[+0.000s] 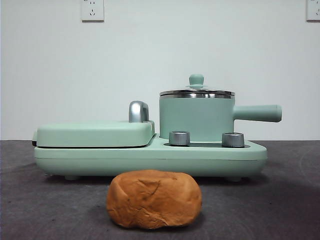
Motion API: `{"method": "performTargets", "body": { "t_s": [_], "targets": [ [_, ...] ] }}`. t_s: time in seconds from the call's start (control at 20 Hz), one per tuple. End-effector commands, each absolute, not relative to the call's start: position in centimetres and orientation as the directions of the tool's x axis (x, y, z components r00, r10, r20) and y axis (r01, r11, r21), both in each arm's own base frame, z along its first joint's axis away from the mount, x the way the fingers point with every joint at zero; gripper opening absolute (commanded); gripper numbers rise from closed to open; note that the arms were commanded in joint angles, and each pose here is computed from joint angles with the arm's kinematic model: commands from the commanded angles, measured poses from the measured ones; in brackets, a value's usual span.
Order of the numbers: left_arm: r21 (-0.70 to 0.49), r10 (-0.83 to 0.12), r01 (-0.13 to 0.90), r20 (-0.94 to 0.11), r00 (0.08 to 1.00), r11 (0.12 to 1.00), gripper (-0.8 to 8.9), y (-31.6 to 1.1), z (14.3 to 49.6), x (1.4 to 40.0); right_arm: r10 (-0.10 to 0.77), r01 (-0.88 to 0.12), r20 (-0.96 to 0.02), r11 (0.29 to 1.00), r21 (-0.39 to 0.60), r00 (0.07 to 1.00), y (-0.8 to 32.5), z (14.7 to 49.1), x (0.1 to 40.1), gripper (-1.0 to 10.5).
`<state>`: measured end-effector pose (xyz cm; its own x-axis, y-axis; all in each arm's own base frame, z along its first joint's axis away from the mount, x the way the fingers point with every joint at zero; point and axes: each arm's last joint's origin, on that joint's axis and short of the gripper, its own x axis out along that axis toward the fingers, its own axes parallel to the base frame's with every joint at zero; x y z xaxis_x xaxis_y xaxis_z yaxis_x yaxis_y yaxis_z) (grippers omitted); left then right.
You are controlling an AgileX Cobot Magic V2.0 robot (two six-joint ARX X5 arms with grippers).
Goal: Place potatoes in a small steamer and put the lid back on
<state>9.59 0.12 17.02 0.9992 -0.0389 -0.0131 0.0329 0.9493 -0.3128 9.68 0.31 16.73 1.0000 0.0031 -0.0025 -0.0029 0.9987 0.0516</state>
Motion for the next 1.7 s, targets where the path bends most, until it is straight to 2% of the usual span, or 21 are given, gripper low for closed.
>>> {"method": "performTargets", "body": {
  "t_s": [0.05, 0.3, 0.5, 0.75, 0.85, 0.95, 1.1, 1.25, 1.5, 1.7],
  "targets": [
    [-0.507, -0.039, 0.047, 0.026, 0.999, 0.861, 0.06, 0.1, 16.9, 9.7, 0.024, -0.034, 0.051, 0.978, 0.207, 0.998, 0.4, 17.2, 9.7, 0.2],
    [-0.642, -0.040, 0.123, 0.142, 0.989, 0.757, 0.06, 0.1, 18.1, 9.6, 0.023, -0.091, 0.173, 0.916, 0.391, 0.985, 0.4, 18.4, 9.5, 0.2],
    [-0.692, -0.086, 0.249, 0.262, 0.961, 0.677, 0.06, 0.0, 19.2, 9.3, 0.055, -0.191, 0.255, 0.815, 0.547, 0.965, 0.5, 19.2, 9.4, 0.2],
    [-0.663, -0.110, 0.389, 0.423, 0.900, 0.640, 0.06, -0.1, 21.0, 8.7, 0.109, -0.330, 0.348, 0.658, 0.677, 0.931, 0.6, 20.1, 9.1, 0.2],
    [-0.635, -0.111, 0.434, 0.482, 0.869, 0.639, 0.07, -0.1, 22.1, 8.3, 0.153, -0.396, 0.385, 0.595, 0.700, 0.910, 0.7, 20.5, 8.9, 0.1],
    [-0.620, -0.112, 0.455, 0.510, 0.853, 0.640, 0.07, -0.2, 23.2, 7.8, 0.209, -0.449, 0.406, 0.562, 0.695, 0.890, 0.9, 21.2, 8.6, 0.1],
    [-0.616, -0.115, 0.459, 0.514, 0.850, 0.640, 0.09, -0.2, 25.1, 7.2, 0.289, -0.516, 0.429, 0.550, 0.657, 0.855, 1.1, 22.9, 8.0, 0.1],
    [-0.639, -0.120, 0.409, 0.445, 0.887, 0.651, 0.09, -0.2, 27.1, 6.6, 0.342, -0.533, 0.409, 0.559, 0.635, 0.846, 1.2, 25.0, 7.4, 0.1],
    [-0.570, -0.183, 0.320, 0.284, 0.941, 0.757, 0.09, -0.4, 30.7, 6.0, 0.446, -0.536, 0.298, 0.677, 0.505, 0.844, 1.5, 28.8, 6.5, 0.1],
    [-0.470, -0.270, 0.327, 0.186, 0.945, 0.820, 0.09, -0.7, 33.2, 6.3, 0.513, -0.541, 0.185, 0.741, 0.397, 0.838, 1.7, 31.1, 6.6, 0.1]
  ]
}}
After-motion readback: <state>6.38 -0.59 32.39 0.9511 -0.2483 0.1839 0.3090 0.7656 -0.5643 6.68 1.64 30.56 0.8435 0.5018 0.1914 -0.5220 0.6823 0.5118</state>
